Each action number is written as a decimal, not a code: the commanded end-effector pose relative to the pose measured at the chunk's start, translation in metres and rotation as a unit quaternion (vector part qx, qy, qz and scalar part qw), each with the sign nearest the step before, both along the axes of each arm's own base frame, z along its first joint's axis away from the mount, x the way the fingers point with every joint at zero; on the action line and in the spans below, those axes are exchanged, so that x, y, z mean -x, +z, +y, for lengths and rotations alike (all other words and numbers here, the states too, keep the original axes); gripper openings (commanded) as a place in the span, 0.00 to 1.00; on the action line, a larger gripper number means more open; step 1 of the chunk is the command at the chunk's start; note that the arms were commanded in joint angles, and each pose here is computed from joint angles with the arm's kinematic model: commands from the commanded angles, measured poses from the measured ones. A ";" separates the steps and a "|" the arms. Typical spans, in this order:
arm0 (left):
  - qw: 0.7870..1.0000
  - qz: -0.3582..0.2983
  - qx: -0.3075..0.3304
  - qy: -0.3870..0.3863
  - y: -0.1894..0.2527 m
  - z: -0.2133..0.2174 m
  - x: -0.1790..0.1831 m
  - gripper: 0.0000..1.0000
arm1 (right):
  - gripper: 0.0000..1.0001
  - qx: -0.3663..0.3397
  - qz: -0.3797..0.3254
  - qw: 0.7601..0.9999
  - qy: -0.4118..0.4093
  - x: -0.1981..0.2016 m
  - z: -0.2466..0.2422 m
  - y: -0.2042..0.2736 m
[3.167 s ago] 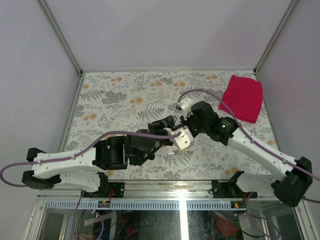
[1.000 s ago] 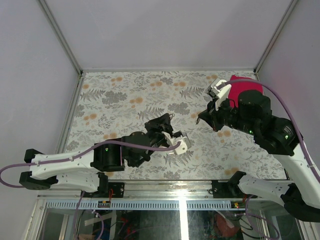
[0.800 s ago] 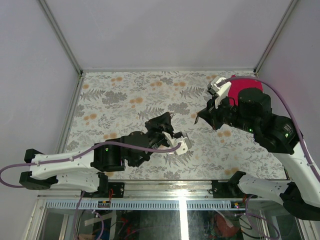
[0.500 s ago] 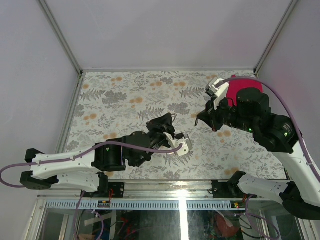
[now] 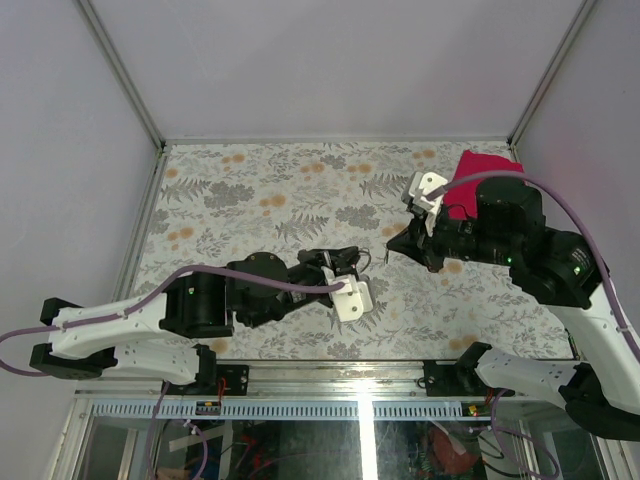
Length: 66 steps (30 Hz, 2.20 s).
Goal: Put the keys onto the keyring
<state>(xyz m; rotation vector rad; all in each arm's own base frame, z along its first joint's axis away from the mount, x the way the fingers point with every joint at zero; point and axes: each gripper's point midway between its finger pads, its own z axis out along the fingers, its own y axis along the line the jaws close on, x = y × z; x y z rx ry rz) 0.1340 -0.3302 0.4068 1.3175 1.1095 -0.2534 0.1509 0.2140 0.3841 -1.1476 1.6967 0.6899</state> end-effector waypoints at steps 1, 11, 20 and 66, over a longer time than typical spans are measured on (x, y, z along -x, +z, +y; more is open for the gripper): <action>0.999 0.029 0.025 -0.030 0.012 0.000 0.014 0.00 | 0.00 -0.020 -0.050 0.998 0.041 0.010 0.000 0.028; 0.999 0.046 0.024 -0.010 0.007 0.008 0.011 0.00 | 0.00 0.020 -0.022 0.998 0.048 -0.009 0.015 0.011; 0.998 0.060 0.012 -0.024 0.009 0.015 0.018 0.00 | 0.00 -0.031 -0.001 0.987 0.159 -0.005 0.034 0.032; 0.994 0.086 0.018 -0.071 0.022 0.003 0.034 0.00 | 0.00 -0.147 0.041 0.903 0.401 0.052 0.045 0.049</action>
